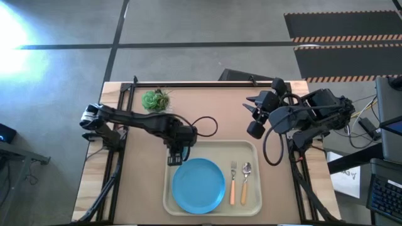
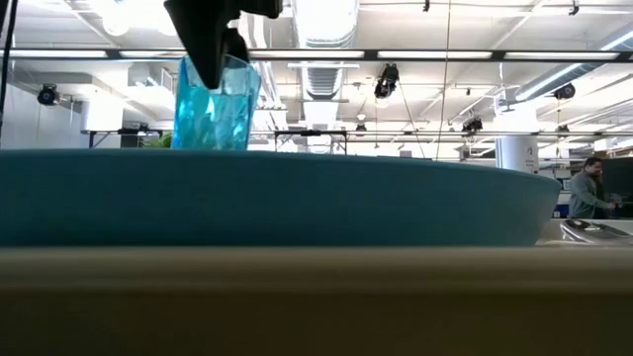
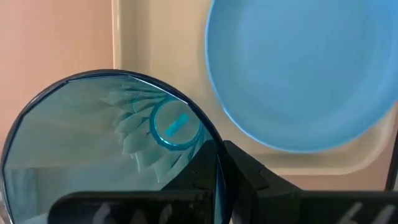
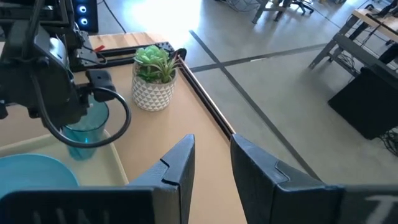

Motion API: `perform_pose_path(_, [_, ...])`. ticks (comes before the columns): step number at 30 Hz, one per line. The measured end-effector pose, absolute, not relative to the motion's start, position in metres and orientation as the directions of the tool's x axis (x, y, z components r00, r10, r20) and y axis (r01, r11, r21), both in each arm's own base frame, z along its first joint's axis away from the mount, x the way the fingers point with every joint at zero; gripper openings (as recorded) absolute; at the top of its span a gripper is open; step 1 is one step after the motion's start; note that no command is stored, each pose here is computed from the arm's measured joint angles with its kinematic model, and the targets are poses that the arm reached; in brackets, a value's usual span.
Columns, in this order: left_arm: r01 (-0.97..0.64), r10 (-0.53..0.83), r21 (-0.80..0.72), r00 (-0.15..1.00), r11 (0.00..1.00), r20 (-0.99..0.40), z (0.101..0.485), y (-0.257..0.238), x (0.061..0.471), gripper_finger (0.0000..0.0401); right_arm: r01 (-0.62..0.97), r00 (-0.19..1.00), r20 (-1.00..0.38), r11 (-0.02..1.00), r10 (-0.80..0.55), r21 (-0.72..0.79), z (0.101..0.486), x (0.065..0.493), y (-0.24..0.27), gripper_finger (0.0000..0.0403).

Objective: Pick and place plate/cup/fork/spoon on tray
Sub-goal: Put the blue cup on the gray tray to the top left of the blue plate

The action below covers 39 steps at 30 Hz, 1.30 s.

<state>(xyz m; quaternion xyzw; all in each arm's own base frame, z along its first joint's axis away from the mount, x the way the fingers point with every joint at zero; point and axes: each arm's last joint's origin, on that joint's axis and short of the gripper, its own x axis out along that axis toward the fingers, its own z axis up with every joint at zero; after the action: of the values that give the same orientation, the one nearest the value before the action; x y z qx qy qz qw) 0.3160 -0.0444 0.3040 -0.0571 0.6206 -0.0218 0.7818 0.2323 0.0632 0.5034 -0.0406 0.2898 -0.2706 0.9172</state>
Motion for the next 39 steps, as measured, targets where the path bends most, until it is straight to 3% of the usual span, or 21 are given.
perform_pose_path(39, [-0.043, -0.137, -0.155, 0.273, 0.987, -0.952, 0.278, -0.046, 0.308, 0.0000, 0.476, 0.690, -0.505, 0.851, -0.518, -0.222, 0.504, 0.233, 0.063, 0.0091])
